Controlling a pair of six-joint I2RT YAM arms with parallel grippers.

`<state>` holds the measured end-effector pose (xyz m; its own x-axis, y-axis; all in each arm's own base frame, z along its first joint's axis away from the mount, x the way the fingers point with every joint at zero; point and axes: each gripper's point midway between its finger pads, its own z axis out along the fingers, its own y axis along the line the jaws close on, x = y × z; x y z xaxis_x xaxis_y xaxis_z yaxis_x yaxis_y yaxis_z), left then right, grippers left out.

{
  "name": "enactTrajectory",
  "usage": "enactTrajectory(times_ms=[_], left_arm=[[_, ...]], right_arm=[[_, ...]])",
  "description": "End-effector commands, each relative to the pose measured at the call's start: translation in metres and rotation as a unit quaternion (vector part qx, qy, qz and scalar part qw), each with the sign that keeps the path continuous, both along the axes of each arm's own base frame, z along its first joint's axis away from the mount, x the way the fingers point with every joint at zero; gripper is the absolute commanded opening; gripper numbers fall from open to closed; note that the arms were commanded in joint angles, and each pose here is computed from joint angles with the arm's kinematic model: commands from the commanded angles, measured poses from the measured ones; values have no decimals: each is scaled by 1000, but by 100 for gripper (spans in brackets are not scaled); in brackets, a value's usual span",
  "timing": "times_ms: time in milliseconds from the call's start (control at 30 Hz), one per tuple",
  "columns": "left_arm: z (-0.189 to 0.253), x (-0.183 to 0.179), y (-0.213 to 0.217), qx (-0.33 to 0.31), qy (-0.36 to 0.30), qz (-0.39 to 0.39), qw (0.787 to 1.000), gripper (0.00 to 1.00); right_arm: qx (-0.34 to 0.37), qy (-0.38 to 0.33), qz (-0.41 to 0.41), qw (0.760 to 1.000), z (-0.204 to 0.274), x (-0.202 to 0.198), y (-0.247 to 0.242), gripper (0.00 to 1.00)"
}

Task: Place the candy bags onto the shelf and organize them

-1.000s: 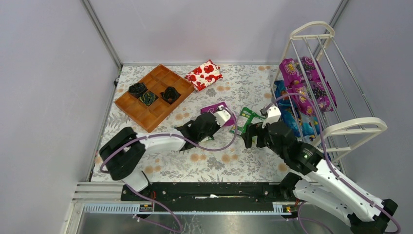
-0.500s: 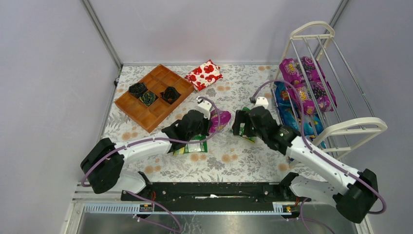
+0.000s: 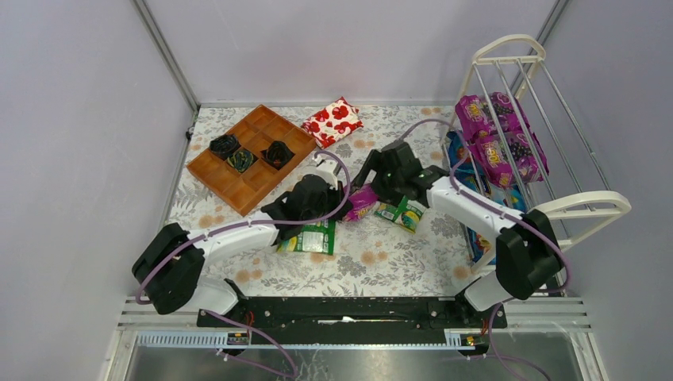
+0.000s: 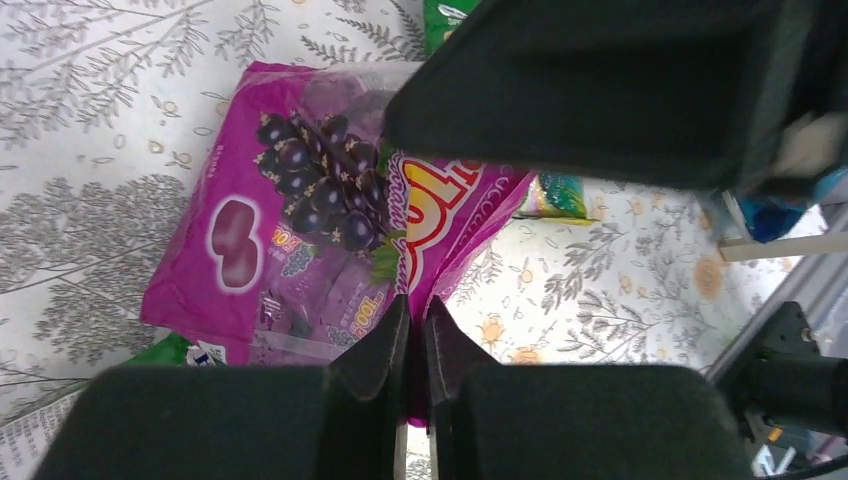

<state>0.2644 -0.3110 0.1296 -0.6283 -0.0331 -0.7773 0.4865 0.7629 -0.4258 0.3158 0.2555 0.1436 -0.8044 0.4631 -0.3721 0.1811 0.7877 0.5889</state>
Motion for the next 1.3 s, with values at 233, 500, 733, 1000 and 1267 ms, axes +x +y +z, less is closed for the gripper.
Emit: enactTrajectory(times_ms=[233, 500, 733, 1000, 1267], left_arm=[[43, 3, -35, -113, 6, -33, 993, 9], [51, -4, -46, -137, 22, -59, 989, 9], [63, -7, -51, -147, 22, -75, 986, 21], [77, -17, -39, -134, -4, -91, 987, 55], [125, -19, 24, -86, -109, -20, 990, 84]], right_arm=[[32, 50, -59, 997, -60, -22, 23, 100], [74, -18, -50, 996, -52, -7, 34, 100], [108, -36, -37, 993, -48, -7, 42, 91], [116, -62, -20, 991, -47, -7, 43, 73], [107, -76, -7, 991, -43, -12, 38, 56]])
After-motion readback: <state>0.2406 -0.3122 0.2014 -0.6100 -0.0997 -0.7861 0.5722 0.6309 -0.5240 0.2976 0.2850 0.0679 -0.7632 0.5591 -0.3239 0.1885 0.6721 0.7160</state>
